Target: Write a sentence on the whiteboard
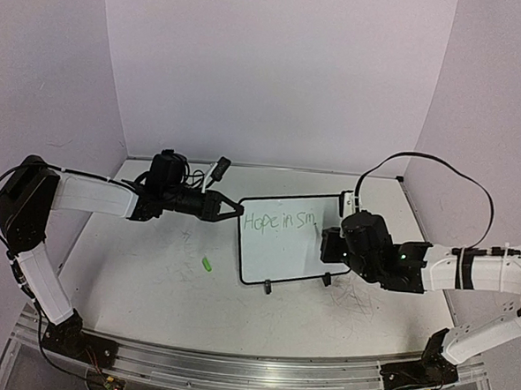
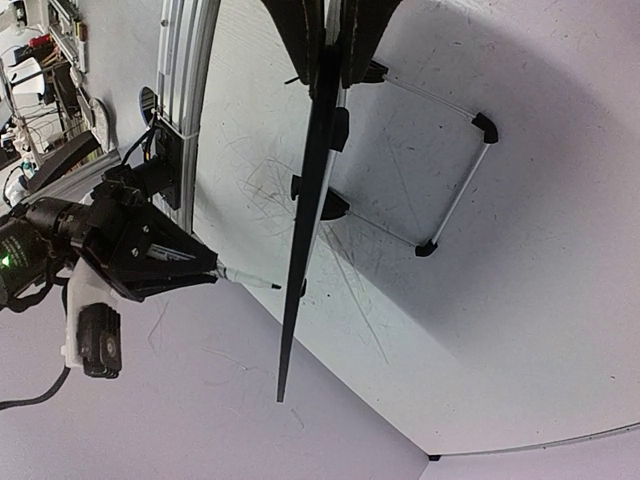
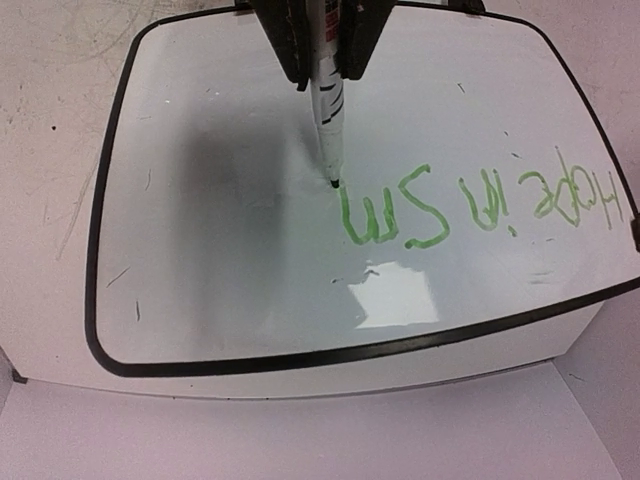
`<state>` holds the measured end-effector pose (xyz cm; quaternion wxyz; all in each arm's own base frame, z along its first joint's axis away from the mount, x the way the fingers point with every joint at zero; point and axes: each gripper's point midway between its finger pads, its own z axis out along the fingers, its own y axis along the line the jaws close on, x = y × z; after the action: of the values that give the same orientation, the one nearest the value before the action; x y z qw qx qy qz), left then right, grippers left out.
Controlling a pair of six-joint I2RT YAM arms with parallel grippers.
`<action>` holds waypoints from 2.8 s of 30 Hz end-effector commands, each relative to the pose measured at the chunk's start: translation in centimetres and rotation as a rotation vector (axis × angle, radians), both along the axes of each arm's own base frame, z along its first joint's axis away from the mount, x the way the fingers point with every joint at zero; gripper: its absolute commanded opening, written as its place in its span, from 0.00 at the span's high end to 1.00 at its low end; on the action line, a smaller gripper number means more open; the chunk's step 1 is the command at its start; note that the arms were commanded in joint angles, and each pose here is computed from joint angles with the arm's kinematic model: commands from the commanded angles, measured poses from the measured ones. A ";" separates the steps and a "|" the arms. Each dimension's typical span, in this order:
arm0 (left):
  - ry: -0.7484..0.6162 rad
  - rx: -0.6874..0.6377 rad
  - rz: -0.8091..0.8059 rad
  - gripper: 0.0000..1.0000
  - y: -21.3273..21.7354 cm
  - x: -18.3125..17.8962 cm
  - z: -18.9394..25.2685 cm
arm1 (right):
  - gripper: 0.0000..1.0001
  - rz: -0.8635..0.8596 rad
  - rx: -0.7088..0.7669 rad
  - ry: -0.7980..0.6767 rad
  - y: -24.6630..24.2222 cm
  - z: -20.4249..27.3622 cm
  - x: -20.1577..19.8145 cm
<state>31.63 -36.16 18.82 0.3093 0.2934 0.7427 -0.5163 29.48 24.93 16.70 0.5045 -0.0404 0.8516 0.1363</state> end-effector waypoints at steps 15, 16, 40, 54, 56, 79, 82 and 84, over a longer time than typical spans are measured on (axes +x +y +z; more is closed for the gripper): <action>-0.071 -0.048 -0.002 1.00 0.4 -0.1 3.0 | 1.00 0.036 0.049 -0.071 -0.7 3.2 1.9; -0.071 -0.048 -0.003 1.00 0.4 -0.1 3.0 | 1.00 0.034 0.049 -0.069 -0.6 3.1 1.9; -0.064 -0.047 -0.006 1.00 0.2 -0.1 2.8 | 1.00 0.032 0.018 -0.076 -0.2 2.6 2.6; -0.067 -0.049 -0.006 1.00 0.3 -0.1 2.9 | 1.00 0.073 0.019 -0.017 -0.1 0.8 1.5; -0.066 -0.049 -0.006 1.00 0.3 -0.2 2.9 | 1.00 0.069 0.014 -0.006 -0.3 0.3 1.2; -0.067 -0.047 -0.003 1.00 0.2 -0.1 2.8 | 1.00 0.035 -0.021 0.016 -1.5 -0.4 0.8; -0.066 -0.046 -0.004 1.00 0.2 -0.1 2.8 | 1.00 0.017 -0.028 0.008 -1.8 -0.3 0.9; -0.066 -0.046 -0.004 1.00 0.2 -0.1 2.8 | 1.00 0.007 -0.024 -0.009 -1.8 0.3 1.2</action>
<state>31.51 -36.19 18.85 0.3077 0.2960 0.7411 -0.5181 30.45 24.13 16.62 0.4966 -0.0641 0.8525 0.1501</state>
